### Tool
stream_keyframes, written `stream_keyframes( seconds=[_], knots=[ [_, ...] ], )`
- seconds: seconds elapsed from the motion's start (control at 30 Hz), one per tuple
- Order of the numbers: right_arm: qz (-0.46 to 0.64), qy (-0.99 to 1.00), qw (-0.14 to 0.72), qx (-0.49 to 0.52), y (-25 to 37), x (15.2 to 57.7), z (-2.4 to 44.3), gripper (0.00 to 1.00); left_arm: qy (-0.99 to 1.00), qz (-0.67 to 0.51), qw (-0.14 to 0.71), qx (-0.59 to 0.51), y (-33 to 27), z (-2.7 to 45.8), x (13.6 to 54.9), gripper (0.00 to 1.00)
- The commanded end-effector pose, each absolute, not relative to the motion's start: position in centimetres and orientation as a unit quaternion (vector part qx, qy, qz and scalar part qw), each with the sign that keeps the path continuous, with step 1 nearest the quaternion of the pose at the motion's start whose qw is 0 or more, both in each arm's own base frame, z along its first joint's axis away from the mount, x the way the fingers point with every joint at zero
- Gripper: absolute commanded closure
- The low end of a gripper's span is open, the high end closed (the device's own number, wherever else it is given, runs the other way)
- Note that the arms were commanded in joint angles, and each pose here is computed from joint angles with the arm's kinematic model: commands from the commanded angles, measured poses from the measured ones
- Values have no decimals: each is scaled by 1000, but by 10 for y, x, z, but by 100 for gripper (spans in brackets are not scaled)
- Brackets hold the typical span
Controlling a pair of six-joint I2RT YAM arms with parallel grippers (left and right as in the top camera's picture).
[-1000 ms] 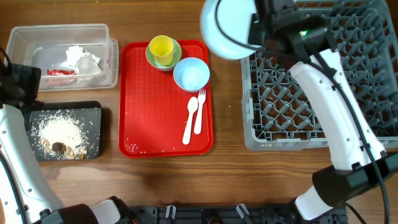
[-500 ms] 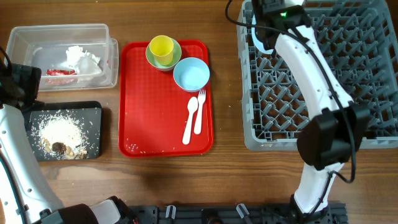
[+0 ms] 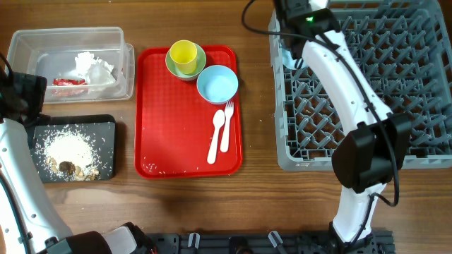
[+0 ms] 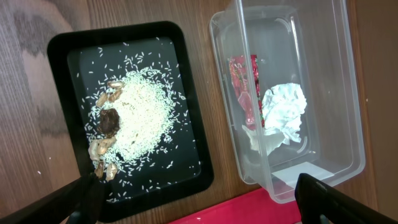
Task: Sort waste into correct bins and load items into the dishwasher rack
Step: 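Lift the plate and stand it upright at the rack's back-left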
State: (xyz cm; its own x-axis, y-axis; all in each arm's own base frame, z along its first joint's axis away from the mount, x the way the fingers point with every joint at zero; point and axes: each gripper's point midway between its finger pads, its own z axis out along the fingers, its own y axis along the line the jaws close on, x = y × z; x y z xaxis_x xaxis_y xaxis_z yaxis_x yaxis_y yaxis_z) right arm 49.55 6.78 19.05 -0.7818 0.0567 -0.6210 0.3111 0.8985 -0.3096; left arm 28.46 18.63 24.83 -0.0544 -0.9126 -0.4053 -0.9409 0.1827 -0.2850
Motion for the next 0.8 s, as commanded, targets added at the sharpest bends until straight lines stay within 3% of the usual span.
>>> stream_keyframes(
  seconds=[0.0,0.1,0.17,0.2,0.23,0.27,0.3,0.5,0.6,0.77],
  knots=[
    [-136,914,373,77,107,479,250,9,720,30,253,-645,188,247,283,0],
    [-112,898,418,81,114,467,292,6,720,30,253,-646,188,247,283,0],
    [-110,883,445,102,103,465,315,18,720,30,253,-645,188,247,283,0],
    [-109,877,453,115,92,467,322,51,720,30,253,-645,188,247,283,0],
    [-108,876,453,124,83,469,323,72,720,30,253,-645,188,247,283,0],
    [-103,878,445,140,66,472,320,89,720,30,253,-645,188,247,283,0],
    [-90,883,430,164,47,475,313,96,720,30,253,-646,188,247,283,0],
    [97,917,320,216,-7,484,262,96,720,30,253,-645,188,247,283,0],
    [133,924,272,234,-21,493,224,94,720,30,253,-645,188,247,283,0],
    [231,931,211,190,11,511,175,94,720,30,253,-646,188,247,283,0]
  ],
)
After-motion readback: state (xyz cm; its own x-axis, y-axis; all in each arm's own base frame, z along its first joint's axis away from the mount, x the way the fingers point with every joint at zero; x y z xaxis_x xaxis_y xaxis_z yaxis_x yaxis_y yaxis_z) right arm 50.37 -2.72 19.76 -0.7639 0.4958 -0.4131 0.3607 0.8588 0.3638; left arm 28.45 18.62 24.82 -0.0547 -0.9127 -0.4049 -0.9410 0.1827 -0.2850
